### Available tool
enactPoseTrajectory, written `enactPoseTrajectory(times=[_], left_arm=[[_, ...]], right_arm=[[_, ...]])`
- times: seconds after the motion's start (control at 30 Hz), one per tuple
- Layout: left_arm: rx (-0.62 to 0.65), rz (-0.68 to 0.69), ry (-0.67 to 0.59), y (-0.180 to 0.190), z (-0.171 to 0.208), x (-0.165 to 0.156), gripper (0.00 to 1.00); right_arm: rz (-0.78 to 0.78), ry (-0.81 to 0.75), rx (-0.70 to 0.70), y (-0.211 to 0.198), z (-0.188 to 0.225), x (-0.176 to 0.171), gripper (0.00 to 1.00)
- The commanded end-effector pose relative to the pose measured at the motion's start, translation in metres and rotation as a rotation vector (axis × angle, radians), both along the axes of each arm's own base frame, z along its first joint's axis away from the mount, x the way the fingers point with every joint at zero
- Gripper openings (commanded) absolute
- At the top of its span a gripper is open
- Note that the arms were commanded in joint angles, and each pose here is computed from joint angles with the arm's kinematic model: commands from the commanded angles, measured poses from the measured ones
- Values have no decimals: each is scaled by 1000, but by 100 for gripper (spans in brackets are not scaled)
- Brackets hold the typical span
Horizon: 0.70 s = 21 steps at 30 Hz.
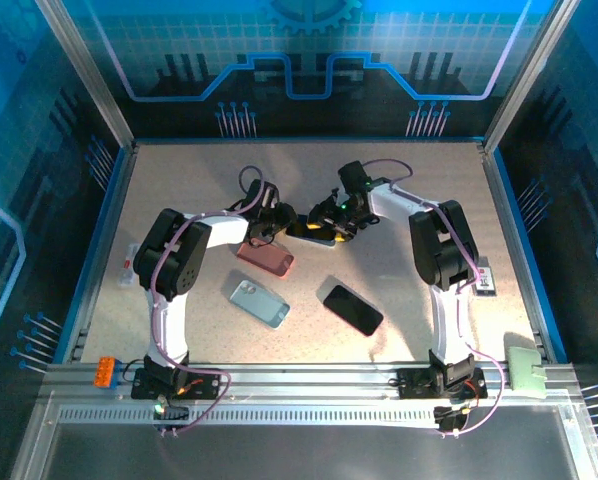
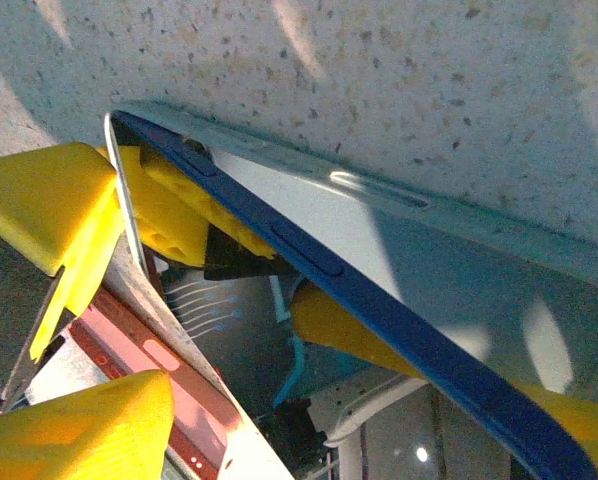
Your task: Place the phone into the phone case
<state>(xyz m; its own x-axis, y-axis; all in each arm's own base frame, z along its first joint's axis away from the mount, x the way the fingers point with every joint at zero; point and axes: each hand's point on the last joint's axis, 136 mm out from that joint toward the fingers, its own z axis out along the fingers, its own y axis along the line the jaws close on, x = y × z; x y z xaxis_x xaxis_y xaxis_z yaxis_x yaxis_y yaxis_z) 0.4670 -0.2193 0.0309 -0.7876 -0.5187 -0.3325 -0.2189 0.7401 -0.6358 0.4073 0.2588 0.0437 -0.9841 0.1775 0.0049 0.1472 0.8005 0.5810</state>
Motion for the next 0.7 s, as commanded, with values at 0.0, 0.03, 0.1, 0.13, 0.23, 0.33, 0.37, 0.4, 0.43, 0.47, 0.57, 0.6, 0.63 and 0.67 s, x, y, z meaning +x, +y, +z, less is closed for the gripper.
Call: enactPoseTrajectory(times=[0.0, 0.03, 0.1, 0.13, 0.23, 0.33, 0.37, 0.4, 0.43, 0.47, 0.57, 0.6, 0.63, 0.67], left_arm=[[-62, -35, -48, -16, 27, -1, 31], [-63, -33, -48, -16, 27, -1, 31], [-67, -28, -46, -15, 26, -2, 31], [-70, -25, -47, -16, 26, -2, 31], [-81, -15, -45, -17, 25, -1, 31], [-81, -11, -48, -17, 25, -1, 31], [-82, -12, -50, -18, 25, -1, 31], [-82, -13, -50, -18, 25, -1, 31], [-82, -13, -51, -18, 25, -1, 31], [-82, -13, -52, -18, 26, -1, 31], [-82, -13, -52, -18, 26, -1, 31], [-82, -14, -54, -18, 26, -1, 31], [-82, -13, -52, -18, 26, -1, 31], [-82, -14, -54, -18, 27, -1, 31]], right_arm=[[34, 21, -45, 2, 0, -8, 73], [34, 22, -51, 1, 1, -9, 73], [36, 21, -57, 0, 1, -10, 75], [36, 22, -59, -1, 2, -10, 75], [41, 20, -76, -3, 4, -10, 77], [45, 18, -92, -5, 6, -10, 80], [47, 19, -94, -5, 6, -10, 85], [48, 19, -97, -6, 8, -10, 90], [48, 17, -100, -6, 8, -10, 92], [48, 17, -101, -7, 8, -10, 93], [44, 18, -104, -7, 9, -10, 94], [44, 18, -104, -7, 9, -11, 94], [43, 15, -105, -7, 10, -10, 94], [42, 15, -107, -8, 10, -10, 95]])
